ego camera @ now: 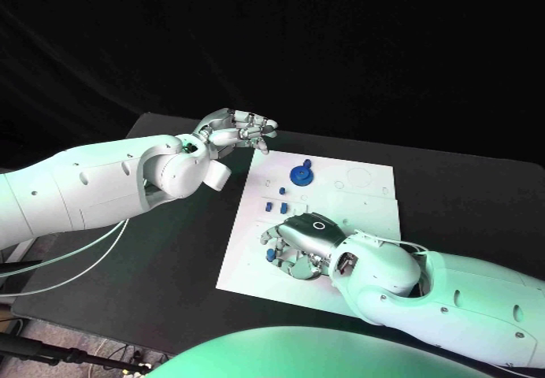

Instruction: Assemble the parts on the task board

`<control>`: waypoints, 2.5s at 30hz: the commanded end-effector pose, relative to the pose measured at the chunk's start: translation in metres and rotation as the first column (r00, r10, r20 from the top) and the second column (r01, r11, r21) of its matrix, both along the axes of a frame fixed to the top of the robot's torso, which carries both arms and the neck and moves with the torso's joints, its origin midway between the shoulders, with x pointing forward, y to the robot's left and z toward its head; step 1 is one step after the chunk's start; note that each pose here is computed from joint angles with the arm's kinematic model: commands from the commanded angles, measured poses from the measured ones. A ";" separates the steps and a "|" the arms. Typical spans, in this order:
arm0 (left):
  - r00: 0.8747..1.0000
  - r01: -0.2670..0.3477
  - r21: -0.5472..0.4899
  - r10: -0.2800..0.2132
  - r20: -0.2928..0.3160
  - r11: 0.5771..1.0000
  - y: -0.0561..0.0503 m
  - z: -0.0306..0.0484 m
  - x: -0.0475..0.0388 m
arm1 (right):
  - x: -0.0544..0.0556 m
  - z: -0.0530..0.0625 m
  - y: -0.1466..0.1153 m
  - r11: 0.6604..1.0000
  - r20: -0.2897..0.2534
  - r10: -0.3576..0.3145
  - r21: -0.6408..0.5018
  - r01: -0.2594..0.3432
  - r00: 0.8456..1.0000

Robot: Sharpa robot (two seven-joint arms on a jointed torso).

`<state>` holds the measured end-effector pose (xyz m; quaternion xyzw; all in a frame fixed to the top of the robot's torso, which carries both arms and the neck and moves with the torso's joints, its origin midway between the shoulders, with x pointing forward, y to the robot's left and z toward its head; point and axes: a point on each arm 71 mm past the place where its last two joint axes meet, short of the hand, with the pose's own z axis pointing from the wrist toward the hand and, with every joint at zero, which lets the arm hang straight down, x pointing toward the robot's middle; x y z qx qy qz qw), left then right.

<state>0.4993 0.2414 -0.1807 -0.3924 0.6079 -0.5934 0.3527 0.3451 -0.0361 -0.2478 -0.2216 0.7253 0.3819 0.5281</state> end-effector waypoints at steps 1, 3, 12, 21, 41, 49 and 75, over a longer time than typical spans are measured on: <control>1.000 0.018 -0.013 -0.018 -0.002 1.000 -0.002 0.0008 -0.0009 | -0.001 0.004 -0.004 0.999 0.021 -0.016 0.038 0.015 1.000; 1.000 0.018 -0.012 -0.018 -0.002 1.000 -0.001 0.0008 -0.0009 | -0.002 0.006 -0.007 0.998 0.025 -0.023 0.052 0.022 0.999; 1.000 0.013 -0.011 -0.013 -0.002 1.000 0.001 0.0009 -0.0012 | 0.005 0.027 -0.044 0.979 -0.020 -0.108 0.173 0.110 0.994; 1.000 0.007 -0.013 -0.007 0.004 1.000 0.003 0.0012 -0.0024 | 0.035 0.037 -0.143 0.870 -0.385 -0.366 0.180 0.458 0.847; 1.000 0.003 -0.014 -0.003 0.001 1.000 0.004 -0.0016 -0.0044 | -0.004 0.023 -0.219 0.767 -0.325 -0.617 -0.046 0.640 0.717; 1.000 0.003 -0.013 -0.003 -0.002 1.000 0.005 -0.0020 -0.0047 | -0.009 0.015 -0.211 0.778 -0.309 -0.612 -0.070 0.624 0.728; 1.000 0.006 -0.013 -0.006 -0.008 1.000 0.007 -0.0023 -0.0056 | -0.014 -0.023 -0.183 0.812 -0.346 -0.580 -0.167 0.560 0.738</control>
